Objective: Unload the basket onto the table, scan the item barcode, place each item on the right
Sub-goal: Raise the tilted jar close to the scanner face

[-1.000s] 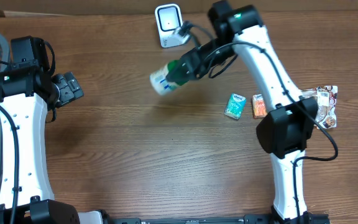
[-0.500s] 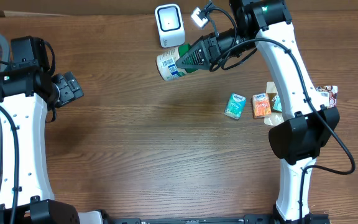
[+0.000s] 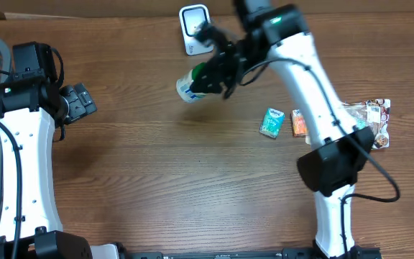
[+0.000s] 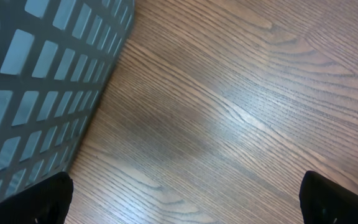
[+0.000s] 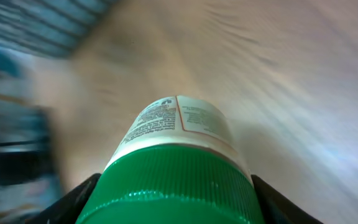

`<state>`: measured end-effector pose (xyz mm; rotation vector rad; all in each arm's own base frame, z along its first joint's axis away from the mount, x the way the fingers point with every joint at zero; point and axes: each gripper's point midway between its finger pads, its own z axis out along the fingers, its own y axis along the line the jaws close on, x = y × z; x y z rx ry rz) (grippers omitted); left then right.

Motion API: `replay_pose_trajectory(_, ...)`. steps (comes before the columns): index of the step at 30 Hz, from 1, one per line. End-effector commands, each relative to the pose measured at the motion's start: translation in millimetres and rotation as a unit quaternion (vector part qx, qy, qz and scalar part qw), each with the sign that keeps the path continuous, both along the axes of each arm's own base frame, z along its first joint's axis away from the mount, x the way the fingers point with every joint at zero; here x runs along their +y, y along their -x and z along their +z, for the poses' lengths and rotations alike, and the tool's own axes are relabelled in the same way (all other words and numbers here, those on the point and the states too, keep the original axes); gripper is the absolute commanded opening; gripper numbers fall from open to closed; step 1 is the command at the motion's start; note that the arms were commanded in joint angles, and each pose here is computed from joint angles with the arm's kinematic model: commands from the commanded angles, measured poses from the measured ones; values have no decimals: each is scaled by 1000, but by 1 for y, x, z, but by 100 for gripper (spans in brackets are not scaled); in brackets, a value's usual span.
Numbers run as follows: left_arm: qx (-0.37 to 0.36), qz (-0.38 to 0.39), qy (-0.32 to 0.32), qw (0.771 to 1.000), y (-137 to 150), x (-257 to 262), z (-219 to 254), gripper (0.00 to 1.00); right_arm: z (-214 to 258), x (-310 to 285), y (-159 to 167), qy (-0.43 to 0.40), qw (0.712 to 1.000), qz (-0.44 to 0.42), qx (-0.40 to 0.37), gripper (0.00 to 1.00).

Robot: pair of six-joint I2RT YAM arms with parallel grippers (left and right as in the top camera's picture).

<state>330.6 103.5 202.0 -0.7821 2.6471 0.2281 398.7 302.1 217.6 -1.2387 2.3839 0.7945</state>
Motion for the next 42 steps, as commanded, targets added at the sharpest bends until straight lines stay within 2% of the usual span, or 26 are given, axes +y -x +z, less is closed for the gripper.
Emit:
replay_pose_trajectory(1,-1,-10,-2,1000,-1,-1,1,99,-4,-28,-47,159,971,-113,-135,57)
replay_pose_trajectory(5,-1,-10,-2,1000,-1,-1,1,100,-12,-25,-99,234,929,-107,-267,52)
replay_pose_trajectory(9,-1,-10,-2,1000,-1,-1,1,100,-10,-23,-144,258,892,-101,-358,59)
replay_pose_trajectory(14,-1,-10,-2,1000,-1,-1,1,99,1,-21,-187,263,850,-83,-448,63)
replay_pose_trajectory(21,-1,-10,-2,1000,-1,-1,1,99,23,-23,-231,253,795,-92,-544,63)
replay_pose_trajectory(22,-1,-10,-2,1000,-1,-1,1,100,23,-19,-239,258,779,-80,-565,63)
replay_pose_trajectory(27,-1,-10,-2,1000,-1,-1,1,100,5,-11,-254,283,745,-44,-603,62)
replay_pose_trajectory(34,-1,-10,-2,1000,-1,-1,1,100,-20,-14,-268,302,731,-65,-608,62)
replay_pose_trajectory(42,-1,-10,-2,1000,-1,-1,1,100,-24,-15,-269,324,718,-36,-615,60)
